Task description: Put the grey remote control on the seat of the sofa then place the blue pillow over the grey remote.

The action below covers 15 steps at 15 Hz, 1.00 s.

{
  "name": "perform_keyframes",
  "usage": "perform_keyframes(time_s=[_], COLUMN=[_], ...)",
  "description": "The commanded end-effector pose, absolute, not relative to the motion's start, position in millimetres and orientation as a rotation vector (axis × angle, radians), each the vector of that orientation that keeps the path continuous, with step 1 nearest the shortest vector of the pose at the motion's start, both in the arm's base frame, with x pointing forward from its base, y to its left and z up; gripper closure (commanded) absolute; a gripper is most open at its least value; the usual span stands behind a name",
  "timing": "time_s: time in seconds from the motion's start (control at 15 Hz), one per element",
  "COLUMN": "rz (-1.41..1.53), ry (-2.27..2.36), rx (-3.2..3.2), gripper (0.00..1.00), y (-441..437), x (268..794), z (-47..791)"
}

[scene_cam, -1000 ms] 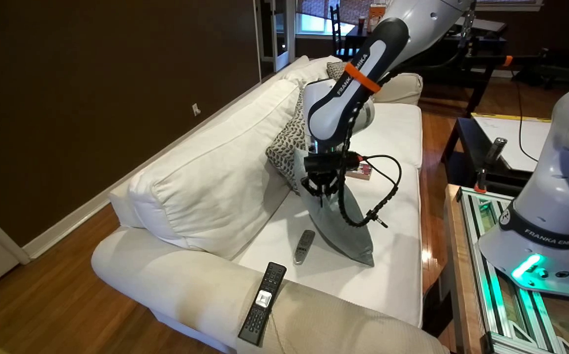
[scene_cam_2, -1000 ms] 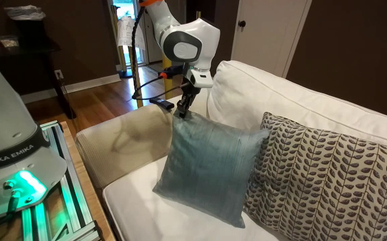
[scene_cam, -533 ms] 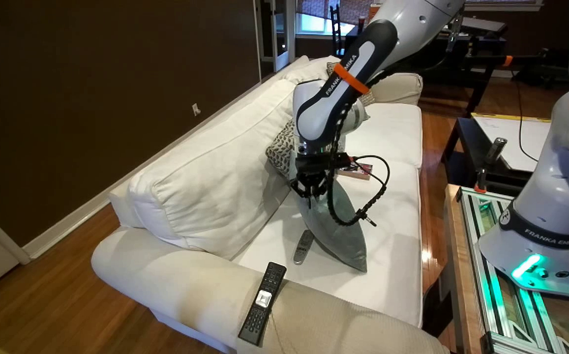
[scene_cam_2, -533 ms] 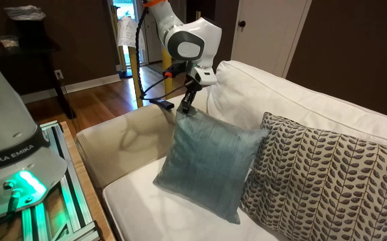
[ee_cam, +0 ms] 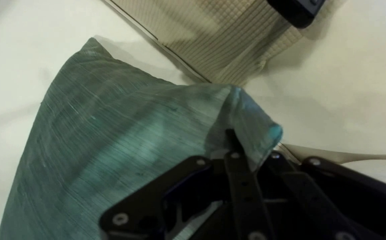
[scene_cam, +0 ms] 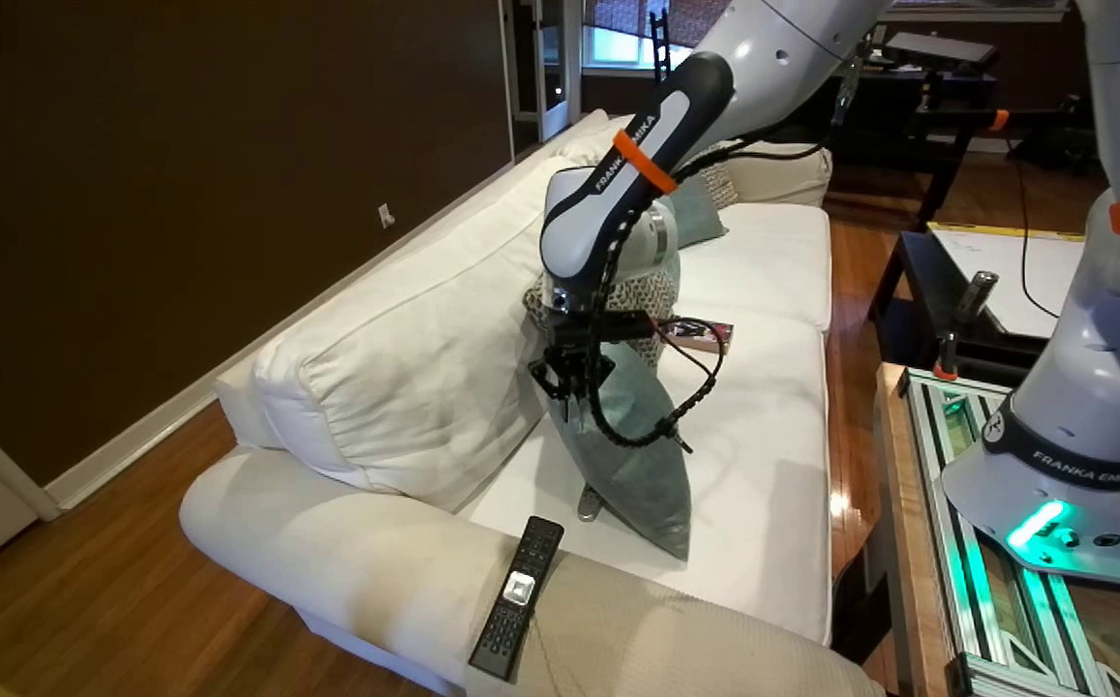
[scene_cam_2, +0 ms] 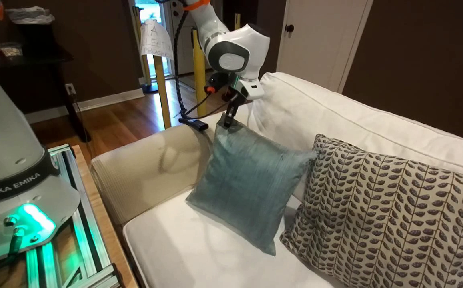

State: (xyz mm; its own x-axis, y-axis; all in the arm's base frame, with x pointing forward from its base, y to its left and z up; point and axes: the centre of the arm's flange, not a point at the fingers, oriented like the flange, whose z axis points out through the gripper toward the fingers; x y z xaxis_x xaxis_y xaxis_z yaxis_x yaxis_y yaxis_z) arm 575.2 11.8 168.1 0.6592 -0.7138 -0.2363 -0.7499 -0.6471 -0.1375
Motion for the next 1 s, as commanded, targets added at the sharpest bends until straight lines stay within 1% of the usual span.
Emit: perform_keyframes(time_s=[0.0,0.47,0.93], rz=[0.180,0.086,-0.020], ry=[1.146,1.080,1.016], rx=[-2.594,-2.522,-2.568], gripper=[0.98,0.98,0.98], y=[11,15,23], x=[604,627,651], z=[160,159,186])
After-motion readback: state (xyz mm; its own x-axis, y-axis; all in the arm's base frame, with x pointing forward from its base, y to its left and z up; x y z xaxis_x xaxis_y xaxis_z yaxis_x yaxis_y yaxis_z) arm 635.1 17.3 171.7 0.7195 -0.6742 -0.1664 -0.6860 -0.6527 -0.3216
